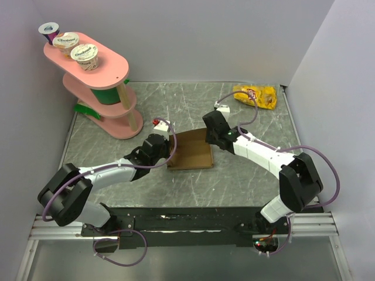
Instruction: Fold the paper box
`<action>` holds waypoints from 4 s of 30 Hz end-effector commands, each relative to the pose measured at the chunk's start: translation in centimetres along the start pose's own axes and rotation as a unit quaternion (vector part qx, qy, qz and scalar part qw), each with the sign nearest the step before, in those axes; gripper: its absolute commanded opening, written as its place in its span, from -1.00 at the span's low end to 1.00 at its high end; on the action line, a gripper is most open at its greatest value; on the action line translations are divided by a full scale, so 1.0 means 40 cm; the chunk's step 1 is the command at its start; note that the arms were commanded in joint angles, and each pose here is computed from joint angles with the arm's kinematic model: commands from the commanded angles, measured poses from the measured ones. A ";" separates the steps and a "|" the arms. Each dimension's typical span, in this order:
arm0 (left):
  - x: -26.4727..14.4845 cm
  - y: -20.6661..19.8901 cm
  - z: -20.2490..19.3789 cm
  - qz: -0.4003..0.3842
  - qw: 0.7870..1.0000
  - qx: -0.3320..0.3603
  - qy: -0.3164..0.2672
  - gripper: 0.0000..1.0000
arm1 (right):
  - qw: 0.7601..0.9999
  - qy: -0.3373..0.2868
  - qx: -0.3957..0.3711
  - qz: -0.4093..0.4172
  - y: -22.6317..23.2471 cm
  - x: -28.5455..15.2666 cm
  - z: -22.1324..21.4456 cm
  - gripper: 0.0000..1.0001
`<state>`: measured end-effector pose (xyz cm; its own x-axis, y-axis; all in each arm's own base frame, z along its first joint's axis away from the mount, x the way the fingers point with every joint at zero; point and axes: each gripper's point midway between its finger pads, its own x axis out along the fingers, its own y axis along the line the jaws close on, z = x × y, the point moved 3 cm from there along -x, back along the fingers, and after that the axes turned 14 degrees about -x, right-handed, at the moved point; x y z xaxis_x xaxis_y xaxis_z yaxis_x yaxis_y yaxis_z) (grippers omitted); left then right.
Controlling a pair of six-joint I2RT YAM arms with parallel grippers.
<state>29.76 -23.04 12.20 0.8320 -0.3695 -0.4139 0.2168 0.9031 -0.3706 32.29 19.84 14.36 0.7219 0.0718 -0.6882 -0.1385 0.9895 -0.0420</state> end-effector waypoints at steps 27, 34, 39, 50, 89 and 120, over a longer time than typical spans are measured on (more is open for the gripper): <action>0.015 -0.098 0.075 -0.060 0.994 -0.020 0.088 -0.98 | 0.984 -0.122 -0.089 0.093 -0.018 -0.154 -0.009 0.29; 0.049 -0.079 0.072 -0.046 0.989 -0.005 0.141 -0.98 | 0.964 -0.214 -0.083 0.137 -0.062 -0.185 -0.067 0.49; 0.059 -0.079 0.062 -0.051 0.986 0.003 0.156 -0.98 | 0.969 -0.214 -0.063 0.111 -0.102 -0.155 -0.085 0.49; 0.065 -0.079 0.061 -0.047 0.986 0.005 0.160 -0.98 | 0.947 -0.258 -0.117 0.148 -0.108 -0.140 -0.040 0.15; 0.070 -0.078 0.066 -0.039 0.987 0.002 0.157 -0.98 | 0.958 -0.236 -0.136 0.088 -0.143 -0.103 -0.031 -1.00; 0.035 -0.103 -0.006 -0.038 0.995 -0.057 0.073 -0.98 | 0.989 -0.135 -0.035 -0.051 0.027 -0.014 -0.117 -1.00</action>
<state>31.75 -25.41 13.09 0.7619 -0.3825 -0.5226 0.1660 0.8954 -0.4132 29.78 17.18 11.92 0.8911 -0.0567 -0.4503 -0.0776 0.9586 -0.2741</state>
